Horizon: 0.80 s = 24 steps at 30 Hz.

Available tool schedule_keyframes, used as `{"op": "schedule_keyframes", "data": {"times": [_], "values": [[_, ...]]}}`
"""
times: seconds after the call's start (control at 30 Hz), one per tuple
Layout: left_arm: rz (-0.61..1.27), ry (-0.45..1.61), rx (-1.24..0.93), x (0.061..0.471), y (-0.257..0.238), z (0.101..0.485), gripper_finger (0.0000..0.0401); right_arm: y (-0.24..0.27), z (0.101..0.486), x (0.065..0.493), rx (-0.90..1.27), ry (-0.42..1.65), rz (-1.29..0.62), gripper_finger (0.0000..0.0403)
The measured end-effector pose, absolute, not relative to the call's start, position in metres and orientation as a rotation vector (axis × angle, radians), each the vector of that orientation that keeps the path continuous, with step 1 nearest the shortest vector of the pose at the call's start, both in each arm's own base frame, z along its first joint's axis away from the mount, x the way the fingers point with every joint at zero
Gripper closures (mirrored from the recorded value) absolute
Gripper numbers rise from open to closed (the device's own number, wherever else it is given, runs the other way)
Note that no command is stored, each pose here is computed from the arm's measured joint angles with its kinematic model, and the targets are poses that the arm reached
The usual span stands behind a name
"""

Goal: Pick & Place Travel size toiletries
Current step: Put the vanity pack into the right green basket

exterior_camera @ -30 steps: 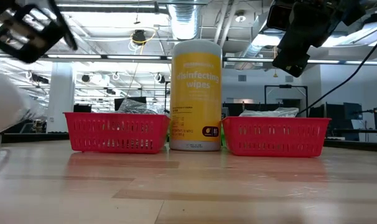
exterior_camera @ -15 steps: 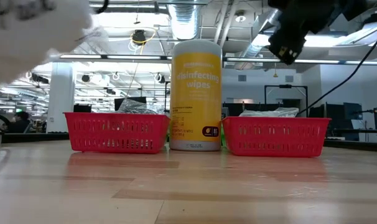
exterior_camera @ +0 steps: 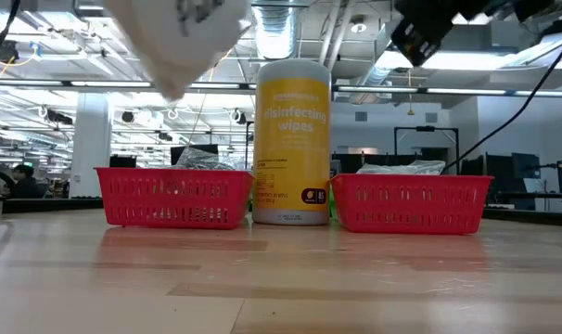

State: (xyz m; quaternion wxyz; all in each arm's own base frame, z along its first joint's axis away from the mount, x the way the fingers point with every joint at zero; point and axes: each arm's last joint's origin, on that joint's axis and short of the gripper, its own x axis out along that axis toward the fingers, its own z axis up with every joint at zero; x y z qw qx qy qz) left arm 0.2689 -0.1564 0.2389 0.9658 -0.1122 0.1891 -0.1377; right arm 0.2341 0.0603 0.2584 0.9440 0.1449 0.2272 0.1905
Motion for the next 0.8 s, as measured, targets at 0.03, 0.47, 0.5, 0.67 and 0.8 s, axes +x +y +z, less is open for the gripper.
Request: {"op": "schedule_keyframes", "data": {"times": [0.03,0.47,0.5,0.67,0.8], "values": [[-0.279,0.373,-0.225,0.270,-0.154,0.240,0.0401,0.061,0.258,0.235,0.291,0.453,0.395,0.0244],[-0.319,0.253,-0.225,0.282,-0.141,0.252,0.0401,0.075,0.249,0.276,0.192,0.334,0.443,0.0244],[-0.319,0.250,-0.226,0.282,-0.141,0.252,0.0401,0.076,0.250,0.280,0.182,0.333,0.444,0.0244],[-0.331,0.235,-0.227,0.282,-0.141,0.253,0.0401,0.085,0.259,0.299,0.118,0.308,0.467,0.0244],[-0.344,0.227,-0.228,0.282,-0.142,0.254,0.0401,0.091,0.265,0.312,0.066,0.308,0.484,0.0244]]}}
